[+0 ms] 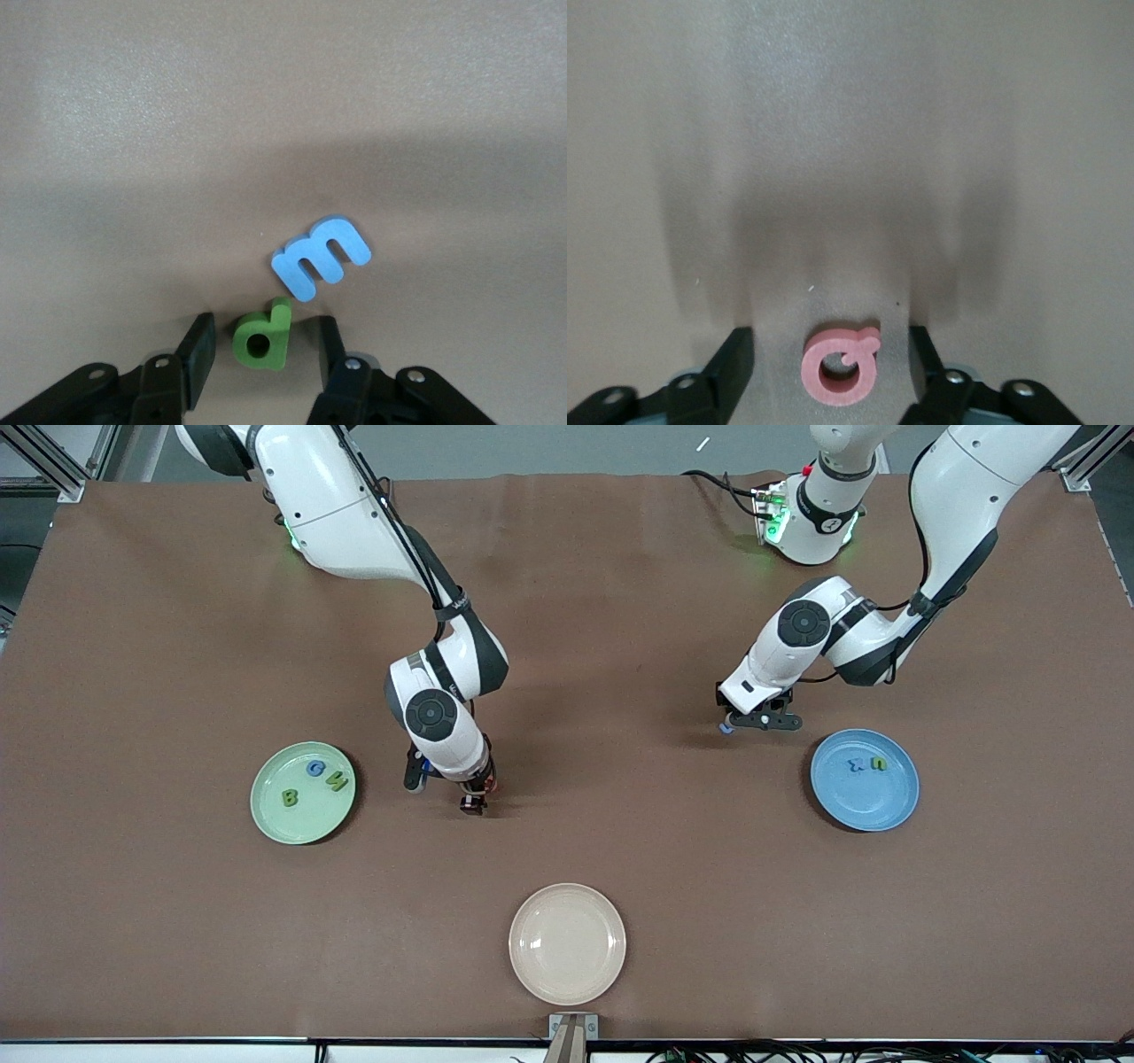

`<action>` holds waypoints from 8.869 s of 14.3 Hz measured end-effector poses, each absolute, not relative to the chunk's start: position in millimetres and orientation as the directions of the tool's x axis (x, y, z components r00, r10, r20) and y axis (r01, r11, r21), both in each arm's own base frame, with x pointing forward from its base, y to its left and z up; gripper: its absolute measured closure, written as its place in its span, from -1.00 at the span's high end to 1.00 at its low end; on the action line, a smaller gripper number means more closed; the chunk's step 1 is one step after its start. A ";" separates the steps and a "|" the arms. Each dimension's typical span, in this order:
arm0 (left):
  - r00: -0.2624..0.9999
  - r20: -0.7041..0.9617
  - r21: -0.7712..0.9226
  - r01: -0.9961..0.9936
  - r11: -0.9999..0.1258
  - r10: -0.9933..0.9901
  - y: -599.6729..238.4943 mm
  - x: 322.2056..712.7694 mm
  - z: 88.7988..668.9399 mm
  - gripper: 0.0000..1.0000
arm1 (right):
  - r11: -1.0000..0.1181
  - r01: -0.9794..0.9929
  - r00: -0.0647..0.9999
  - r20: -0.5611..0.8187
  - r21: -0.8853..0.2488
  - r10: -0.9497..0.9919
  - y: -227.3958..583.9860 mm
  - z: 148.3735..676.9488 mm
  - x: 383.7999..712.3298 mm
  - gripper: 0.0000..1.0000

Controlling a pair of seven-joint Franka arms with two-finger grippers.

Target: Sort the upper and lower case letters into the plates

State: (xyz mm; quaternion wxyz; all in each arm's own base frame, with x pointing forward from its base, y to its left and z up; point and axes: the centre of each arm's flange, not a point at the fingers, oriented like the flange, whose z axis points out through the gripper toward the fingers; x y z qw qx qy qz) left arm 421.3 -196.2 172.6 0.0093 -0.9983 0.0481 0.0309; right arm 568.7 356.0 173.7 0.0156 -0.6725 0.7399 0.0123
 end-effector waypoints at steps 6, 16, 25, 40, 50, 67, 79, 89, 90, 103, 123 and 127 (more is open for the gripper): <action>0.994 -0.056 -0.014 -0.099 -0.995 -0.098 -198.4 423.1 174.9 -0.32 | 0.088 -0.996 -0.087 -0.043 -0.011 -0.995 360.5 176.1 568.2 0.22; 0.995 -0.030 -0.035 -0.097 -0.995 -0.096 -195.4 432.0 184.1 -0.44 | 0.013 -1.000 -0.013 -0.012 -0.015 -1.000 315.3 181.5 596.7 -0.28; 0.990 -0.071 -0.187 -0.135 -0.973 -0.124 -227.7 481.1 265.7 -0.44 | -0.274 -0.958 0.271 -0.045 0.083 -0.962 139.0 254.0 653.3 -0.28; 0.875 -0.106 -0.046 -0.478 -0.877 -0.472 10.7 607.1 288.6 -0.44 | -0.389 -0.918 0.385 -0.060 0.073 -0.921 44.2 221.7 617.5 -0.28; 0.837 -0.054 -0.070 -0.547 -0.834 -0.544 19.4 636.7 211.3 -0.44 | -0.393 -0.919 0.391 -0.035 0.038 -0.920 35.4 203.9 617.9 -0.28; 0.893 -0.046 0.003 -0.449 -0.894 -0.448 22.4 642.8 215.3 0.64 | -0.396 -0.916 0.393 -0.058 0.064 -0.918 40.1 202.4 621.1 0.96; 0.972 -0.191 -0.010 0.139 -0.990 0.139 -140.6 590.3 362.4 1.00 | -0.723 -0.680 0.689 -0.232 0.123 -0.687 12.9 333.3 655.5 1.00; 0.964 -0.011 -0.076 0.263 -0.962 0.265 -224.4 511.0 263.2 1.00 | -0.985 -0.146 0.927 -0.336 0.089 -0.167 -69.4 417.7 656.3 1.00; 0.963 0.001 -0.085 0.268 -0.960 0.269 -228.2 506.8 254.9 1.00 | -0.990 -0.120 0.930 -0.340 0.080 -0.140 -71.6 425.2 656.2 1.00; 0.937 -0.070 -0.008 0.342 -0.940 0.342 -218.6 502.6 188.7 0.98 | -0.997 0.034 0.968 -0.250 0.075 0.014 -82.4 501.7 666.0 1.00; 0.938 -0.115 -0.041 0.323 -0.945 0.326 -222.5 472.0 171.1 0.95 | -1.000 -0.025 0.980 -0.200 -0.011 -0.022 -107.0 528.2 657.4 1.00; 0.939 -0.116 -0.040 0.322 -0.946 0.325 -222.9 471.2 170.7 0.79 | -1.000 0.009 0.984 -0.178 -0.008 0.010 -85.9 542.9 652.9 1.00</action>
